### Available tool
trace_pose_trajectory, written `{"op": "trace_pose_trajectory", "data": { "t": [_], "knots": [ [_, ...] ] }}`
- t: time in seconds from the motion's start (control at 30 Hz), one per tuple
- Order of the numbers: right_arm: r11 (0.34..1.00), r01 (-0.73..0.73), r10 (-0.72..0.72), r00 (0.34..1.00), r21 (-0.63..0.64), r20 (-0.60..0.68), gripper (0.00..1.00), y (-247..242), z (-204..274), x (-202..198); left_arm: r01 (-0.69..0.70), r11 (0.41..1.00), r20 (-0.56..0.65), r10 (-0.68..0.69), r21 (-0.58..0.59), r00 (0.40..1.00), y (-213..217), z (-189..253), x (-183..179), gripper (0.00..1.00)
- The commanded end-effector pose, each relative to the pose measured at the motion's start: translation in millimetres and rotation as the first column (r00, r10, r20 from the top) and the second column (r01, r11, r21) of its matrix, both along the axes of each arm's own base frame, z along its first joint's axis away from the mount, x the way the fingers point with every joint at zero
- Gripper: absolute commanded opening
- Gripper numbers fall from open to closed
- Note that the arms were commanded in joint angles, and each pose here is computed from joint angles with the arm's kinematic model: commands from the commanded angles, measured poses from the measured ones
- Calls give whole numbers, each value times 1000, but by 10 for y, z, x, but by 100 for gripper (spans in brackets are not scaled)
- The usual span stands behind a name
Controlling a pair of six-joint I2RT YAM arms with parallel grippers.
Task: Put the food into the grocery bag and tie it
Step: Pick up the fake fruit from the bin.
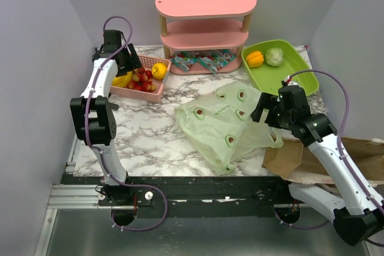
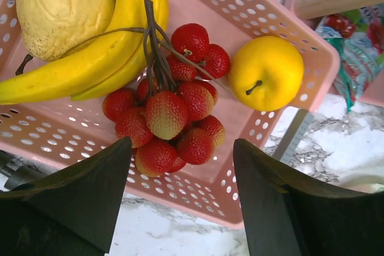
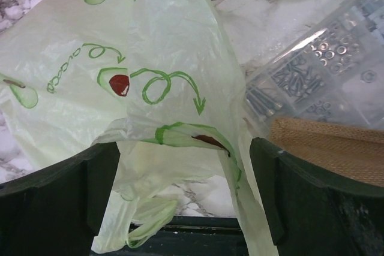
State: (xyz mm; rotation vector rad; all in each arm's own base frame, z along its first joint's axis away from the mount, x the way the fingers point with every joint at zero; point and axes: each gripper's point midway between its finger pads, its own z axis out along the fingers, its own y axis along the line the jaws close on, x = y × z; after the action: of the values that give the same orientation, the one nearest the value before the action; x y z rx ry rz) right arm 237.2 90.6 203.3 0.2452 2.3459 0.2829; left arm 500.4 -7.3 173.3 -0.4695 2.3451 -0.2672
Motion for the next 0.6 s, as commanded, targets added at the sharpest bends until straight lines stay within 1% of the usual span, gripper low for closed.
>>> {"op": "trace_pose_trajectory", "data": {
  "t": [0.0, 0.07, 0.33, 0.4, 0.47, 0.57],
  "knots": [
    [996, 64, -62, 997, -66, 39, 100, -196, 87, -17, -40, 997, -26, 41, 66, 999, 142, -133, 171, 67],
    [997, 57, -54, 998, -60, 39, 100, -178, 103, -15, -37, 997, -41, 40, 72, 998, 140, -188, 234, 65],
    [998, 25, -23, 999, -50, 39, 100, -133, 110, -21, -39, 997, -79, 44, 66, 996, 137, -439, 370, 65],
    [999, 17, -15, 999, -46, 40, 100, -122, 117, -31, -55, 994, -85, 63, 93, 994, 195, -482, 400, 65],
    [999, 15, -13, 999, -42, 44, 100, -117, 127, -34, -51, 994, -92, 60, 97, 994, 197, -519, 434, 63],
    [999, 7, -5, 999, -38, 50, 100, -106, 135, -34, -48, 994, -102, 58, 95, 993, 197, -572, 481, 58]
  ]
}}
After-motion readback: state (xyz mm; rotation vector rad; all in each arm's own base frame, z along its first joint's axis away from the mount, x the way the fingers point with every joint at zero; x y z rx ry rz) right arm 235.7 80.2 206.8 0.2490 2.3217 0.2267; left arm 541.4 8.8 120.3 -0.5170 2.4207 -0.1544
